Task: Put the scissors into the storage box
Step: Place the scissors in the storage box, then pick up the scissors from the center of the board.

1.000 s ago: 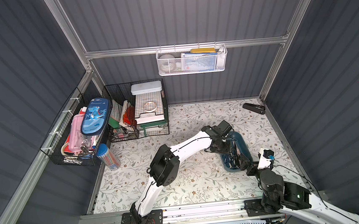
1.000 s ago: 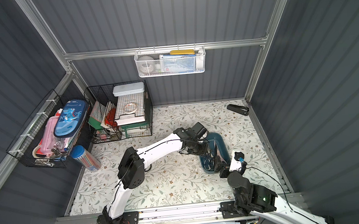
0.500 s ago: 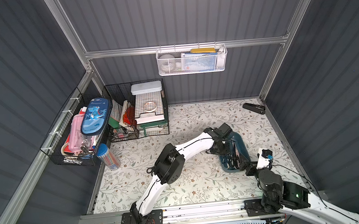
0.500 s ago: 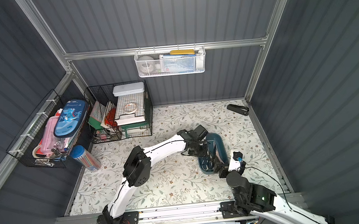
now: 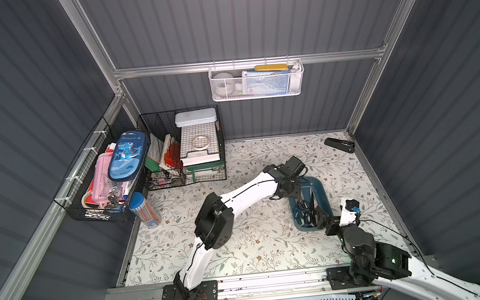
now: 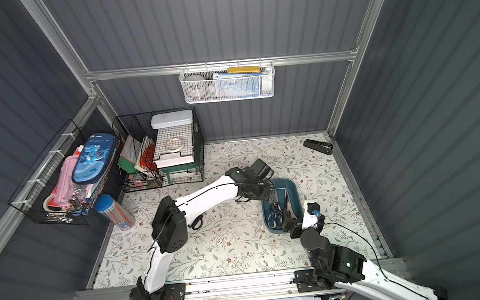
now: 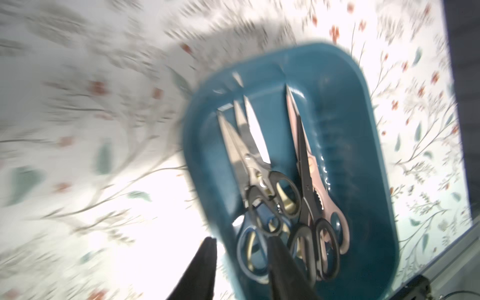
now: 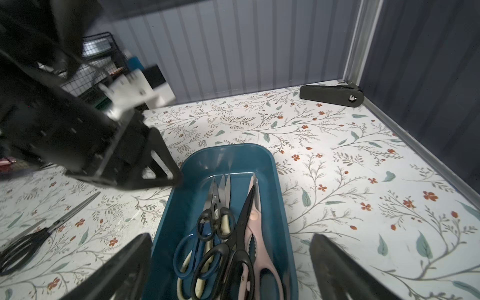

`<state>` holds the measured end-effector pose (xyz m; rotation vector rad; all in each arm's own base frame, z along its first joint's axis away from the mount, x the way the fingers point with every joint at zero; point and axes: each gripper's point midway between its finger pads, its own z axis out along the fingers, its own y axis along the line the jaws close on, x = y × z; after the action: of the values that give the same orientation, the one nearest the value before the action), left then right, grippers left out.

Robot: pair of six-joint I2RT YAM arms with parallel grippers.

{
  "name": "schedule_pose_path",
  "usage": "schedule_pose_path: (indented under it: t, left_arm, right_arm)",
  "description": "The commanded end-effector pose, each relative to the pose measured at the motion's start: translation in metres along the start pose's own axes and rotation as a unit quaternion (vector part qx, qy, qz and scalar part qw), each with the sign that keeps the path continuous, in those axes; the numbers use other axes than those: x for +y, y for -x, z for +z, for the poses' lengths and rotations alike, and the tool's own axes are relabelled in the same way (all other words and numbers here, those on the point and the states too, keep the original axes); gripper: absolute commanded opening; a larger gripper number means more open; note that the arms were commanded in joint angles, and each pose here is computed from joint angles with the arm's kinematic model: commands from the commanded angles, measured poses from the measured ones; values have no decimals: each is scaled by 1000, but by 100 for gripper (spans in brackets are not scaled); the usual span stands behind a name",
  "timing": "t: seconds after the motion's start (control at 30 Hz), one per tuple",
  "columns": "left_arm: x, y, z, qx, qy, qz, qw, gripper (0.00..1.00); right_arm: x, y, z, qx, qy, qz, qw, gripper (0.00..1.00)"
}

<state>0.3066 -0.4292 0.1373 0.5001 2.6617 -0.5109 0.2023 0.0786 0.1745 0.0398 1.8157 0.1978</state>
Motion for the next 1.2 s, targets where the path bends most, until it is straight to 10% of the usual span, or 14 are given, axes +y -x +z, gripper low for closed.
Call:
schedule_pose_path:
  t: [0.0, 0.17, 0.4, 1.17]
  left_arm:
    - [54, 27, -60, -81, 57, -5, 995, 38]
    - [146, -12, -96, -54, 105, -20, 993, 48]
    - [237, -121, -104, 139, 170, -41, 975, 47]
    - [262, -155, -55, 228, 143, -56, 962, 51]
  right_arm:
    - [46, -12, 3, 22, 111, -52, 992, 99]
    - [78, -35, 10, 99, 153, -125, 975, 99]
    - [84, -44, 21, 134, 127, -150, 971, 99]
    - [63, -28, 15, 68, 111, -107, 986, 99]
